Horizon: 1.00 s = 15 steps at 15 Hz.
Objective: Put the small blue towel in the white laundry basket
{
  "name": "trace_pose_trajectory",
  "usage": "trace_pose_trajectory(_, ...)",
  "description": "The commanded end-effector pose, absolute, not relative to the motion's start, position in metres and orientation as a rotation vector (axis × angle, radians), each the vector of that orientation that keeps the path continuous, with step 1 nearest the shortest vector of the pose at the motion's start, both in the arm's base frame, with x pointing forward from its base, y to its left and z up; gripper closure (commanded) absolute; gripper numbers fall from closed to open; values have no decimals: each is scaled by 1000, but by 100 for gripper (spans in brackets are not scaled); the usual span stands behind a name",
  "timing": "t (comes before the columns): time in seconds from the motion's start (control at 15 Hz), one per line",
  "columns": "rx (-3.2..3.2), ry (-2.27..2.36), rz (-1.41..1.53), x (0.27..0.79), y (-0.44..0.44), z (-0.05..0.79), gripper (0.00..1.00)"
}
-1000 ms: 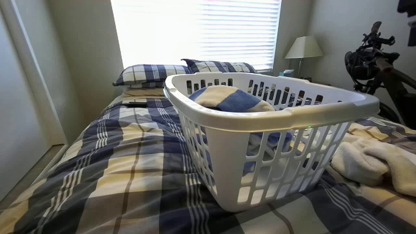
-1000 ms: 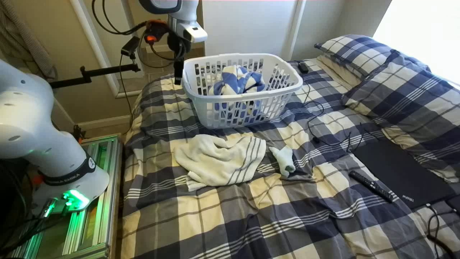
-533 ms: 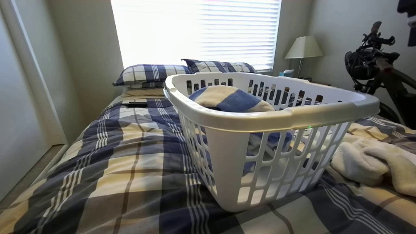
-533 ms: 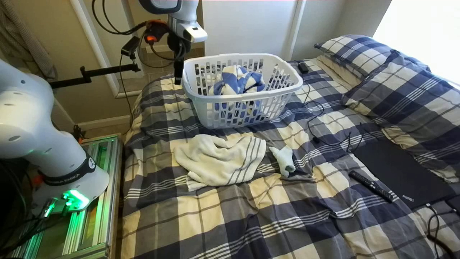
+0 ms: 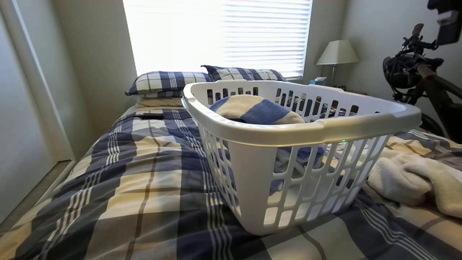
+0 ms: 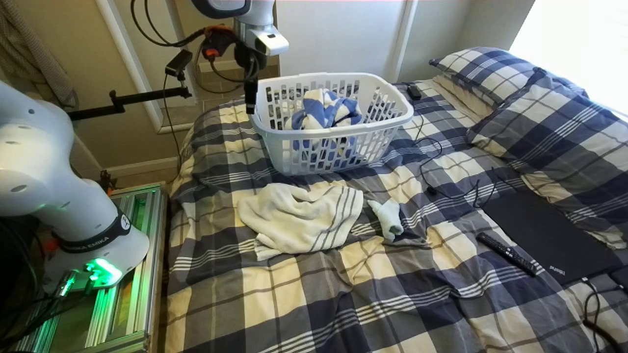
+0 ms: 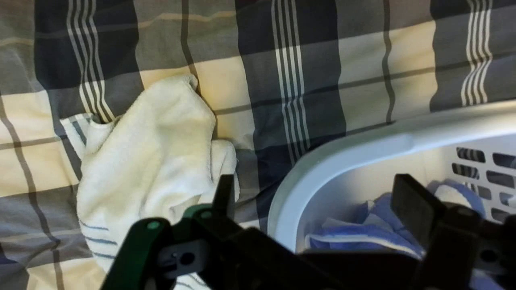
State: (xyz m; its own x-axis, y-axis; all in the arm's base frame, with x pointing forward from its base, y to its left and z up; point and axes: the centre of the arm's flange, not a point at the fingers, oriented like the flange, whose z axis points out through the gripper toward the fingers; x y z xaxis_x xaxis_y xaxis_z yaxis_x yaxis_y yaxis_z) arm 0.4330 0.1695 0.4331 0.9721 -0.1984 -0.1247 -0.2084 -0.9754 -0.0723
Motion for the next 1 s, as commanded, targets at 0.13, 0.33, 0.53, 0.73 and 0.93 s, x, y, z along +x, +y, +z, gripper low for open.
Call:
trace_pose_trajectory(0.13, -2963, 492, -76, 468, 113, 474, 0)
trace_pose_trajectory(0.33, -2947, 559, -128, 481, 70, 488, 0)
trace_pose_trajectory(0.53, -2982, 584, -122, 499, 26, 489, 0)
trace_pose_trajectory(0.73, -3067, 561, -95, 520, -15, 477, 0)
trace_pose_trajectory(0.93, -3140, 450, -57, 542, -43, 464, 0)
